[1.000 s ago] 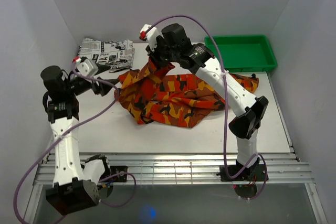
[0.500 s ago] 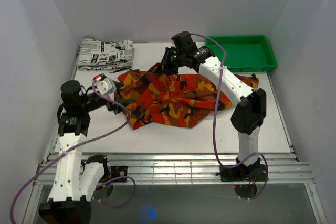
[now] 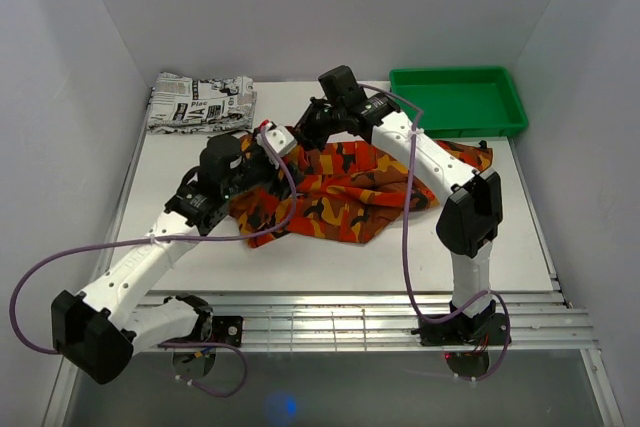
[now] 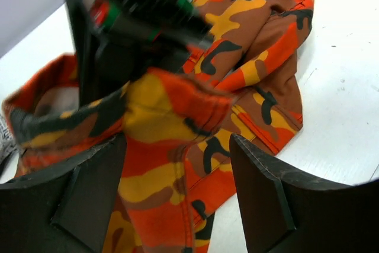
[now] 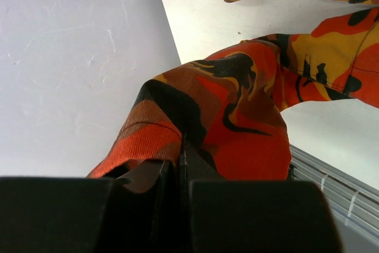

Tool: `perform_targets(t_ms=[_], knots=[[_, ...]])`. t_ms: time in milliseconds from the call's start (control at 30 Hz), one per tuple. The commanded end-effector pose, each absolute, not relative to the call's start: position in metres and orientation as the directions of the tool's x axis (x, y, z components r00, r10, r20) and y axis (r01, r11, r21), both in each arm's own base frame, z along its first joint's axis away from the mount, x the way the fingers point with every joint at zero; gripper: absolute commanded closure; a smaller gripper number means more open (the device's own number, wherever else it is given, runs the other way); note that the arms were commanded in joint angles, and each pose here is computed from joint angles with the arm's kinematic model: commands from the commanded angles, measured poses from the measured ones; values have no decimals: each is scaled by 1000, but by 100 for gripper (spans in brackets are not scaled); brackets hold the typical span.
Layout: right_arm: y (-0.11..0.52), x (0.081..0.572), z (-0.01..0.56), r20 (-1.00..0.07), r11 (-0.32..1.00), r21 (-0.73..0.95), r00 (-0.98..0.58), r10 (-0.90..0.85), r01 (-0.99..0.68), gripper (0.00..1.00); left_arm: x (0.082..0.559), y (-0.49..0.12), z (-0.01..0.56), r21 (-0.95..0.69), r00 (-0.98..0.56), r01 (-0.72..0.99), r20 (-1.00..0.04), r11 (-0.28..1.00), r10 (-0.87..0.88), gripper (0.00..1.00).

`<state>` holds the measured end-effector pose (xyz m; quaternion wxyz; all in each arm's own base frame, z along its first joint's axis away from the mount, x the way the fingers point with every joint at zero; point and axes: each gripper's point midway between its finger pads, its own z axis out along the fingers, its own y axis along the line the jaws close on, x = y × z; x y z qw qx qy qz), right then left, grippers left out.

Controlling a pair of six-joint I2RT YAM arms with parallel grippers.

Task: Fold and stack the trousers
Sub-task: Flatten the trousers out

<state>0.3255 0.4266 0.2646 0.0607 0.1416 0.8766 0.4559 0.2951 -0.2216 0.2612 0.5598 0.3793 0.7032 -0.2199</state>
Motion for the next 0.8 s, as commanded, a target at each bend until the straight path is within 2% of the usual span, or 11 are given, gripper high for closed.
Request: perform_targets(t_ms=[0, 133, 267, 467, 600, 633, 667, 733, 767], knots=[[429, 321, 263, 92, 524, 811, -941, 326, 261, 92, 307, -233, 286, 187, -3, 695, -965, 694, 263, 19], [427, 333, 263, 82, 519, 804, -920, 384, 288, 92, 299, -257, 279, 211, 8, 693, -959, 689, 285, 19], [427, 334, 267, 100, 504, 808, -915, 392, 304, 92, 316, -249, 280, 248, 5, 597, -952, 763, 305, 20], [420, 324, 262, 112, 517, 795, -915, 387, 316, 92, 329, -227, 281, 273, -26, 474, -946, 837, 323, 38], [418, 314, 256, 116, 530, 788, -921, 371, 313, 92, 331, -223, 286, 283, -12, 455, -946, 844, 323, 48], [417, 312, 256, 118, 532, 787, -922, 370, 314, 92, 333, -222, 288, 275, -12, 452, -949, 848, 314, 52], [417, 310, 256, 114, 533, 788, -924, 365, 308, 92, 333, -222, 289, 271, -12, 453, -951, 849, 310, 65], [417, 312, 258, 100, 533, 791, -923, 371, 300, 92, 332, -222, 290, 254, -18, 469, -955, 846, 297, 79], [415, 314, 259, 89, 534, 793, -923, 374, 293, 92, 329, -223, 289, 253, -21, 478, -954, 841, 299, 95]])
